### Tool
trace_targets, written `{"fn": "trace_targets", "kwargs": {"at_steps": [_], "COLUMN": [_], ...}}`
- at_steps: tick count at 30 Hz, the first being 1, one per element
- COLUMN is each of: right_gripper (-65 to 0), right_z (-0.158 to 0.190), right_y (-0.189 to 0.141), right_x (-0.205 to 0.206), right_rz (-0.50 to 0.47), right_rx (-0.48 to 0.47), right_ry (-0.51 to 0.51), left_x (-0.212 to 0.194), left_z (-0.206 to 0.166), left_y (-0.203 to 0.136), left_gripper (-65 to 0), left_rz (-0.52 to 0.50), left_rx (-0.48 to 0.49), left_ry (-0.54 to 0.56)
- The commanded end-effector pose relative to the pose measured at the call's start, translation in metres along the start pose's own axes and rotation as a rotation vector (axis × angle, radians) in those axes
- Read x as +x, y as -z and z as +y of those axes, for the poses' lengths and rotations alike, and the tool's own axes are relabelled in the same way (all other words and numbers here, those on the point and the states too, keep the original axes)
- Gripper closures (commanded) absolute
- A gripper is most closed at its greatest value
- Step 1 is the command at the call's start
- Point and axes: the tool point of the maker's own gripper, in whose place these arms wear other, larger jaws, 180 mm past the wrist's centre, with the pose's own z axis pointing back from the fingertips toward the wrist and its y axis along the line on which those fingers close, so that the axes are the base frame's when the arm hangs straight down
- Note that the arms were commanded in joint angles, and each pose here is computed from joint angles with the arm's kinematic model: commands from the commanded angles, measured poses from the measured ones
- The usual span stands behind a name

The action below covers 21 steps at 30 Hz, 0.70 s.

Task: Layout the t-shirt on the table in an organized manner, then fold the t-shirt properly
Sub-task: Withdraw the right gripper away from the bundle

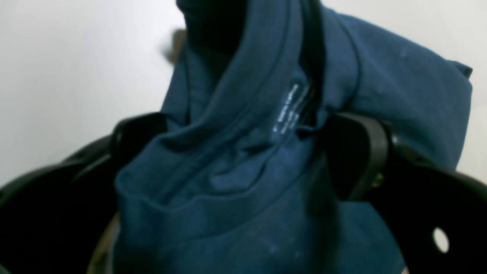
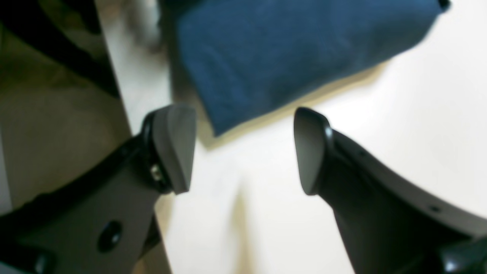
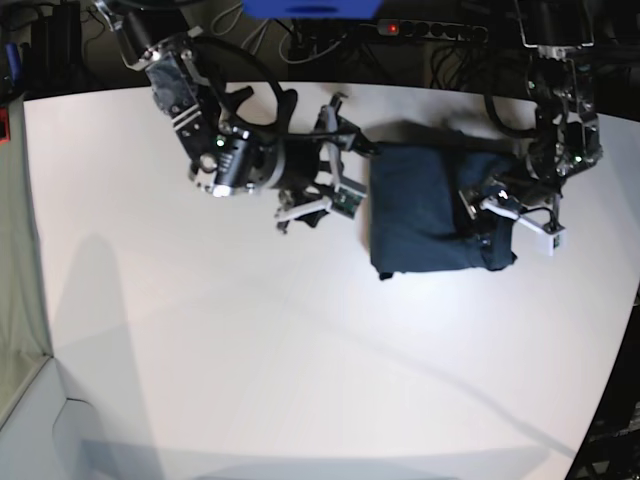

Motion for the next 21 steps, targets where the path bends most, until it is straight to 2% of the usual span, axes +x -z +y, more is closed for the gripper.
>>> {"fn": "trace_targets", "kwargs": {"at_steps": [1, 3, 4, 6, 9, 12, 14, 21], "right_gripper": [-39.1, -39.1, -39.1, -39.1, -39.1, -39.1, -39.2, -39.3], "right_z": [-0.011, -0.025, -0.033, -0.047, -0.070, -0.090, -0.101, -0.135], "right_y": [-0.008, -0.014, -0.018, -0.028, -0.052, -0.075, -0.087, -0.139], "right_x": [0.014, 0.011, 0.009, 0.006, -0.006, -0.012, -0.020, -0.042], "right_rz": [-0.056, -0.058, -0.060, -0.064, -0.052, -0.052, -0.046, -0.046], "right_rx": [-0.028, -0.067, -0.089, -0.133, -0.215, -0.291, -0.334, -0.508], "right_ry": [0.000, 0.026, 0.040, 0.057, 0.064, 0.069, 0.091, 0.158], "left_x": [-0.028, -0.024, -0.024, -0.027, -0.029, -0.026, -0.026, -0.013], "left_z": [0.012, 0.010, 0.011, 0.014, 0.017, 0.020, 0.021, 0.014], "left_y": [0.001, 0.002, 0.003, 0.004, 0.006, 0.008, 0.008, 0.006], "left_gripper": [-65.0, -65.0, -61.0, -48.4, -25.2, -8.6, -0.1, -0.1], "left_rz": [0.110, 0.103, 0.105, 0.115, 0.123, 0.105, 0.093, 0.056], "left_rx": [0.046, 0.043, 0.044, 0.049, 0.056, 0.062, 0.065, 0.050], "left_ry": [-0.019, -0.018, -0.020, -0.026, -0.035, -0.040, -0.042, -0.024]}}
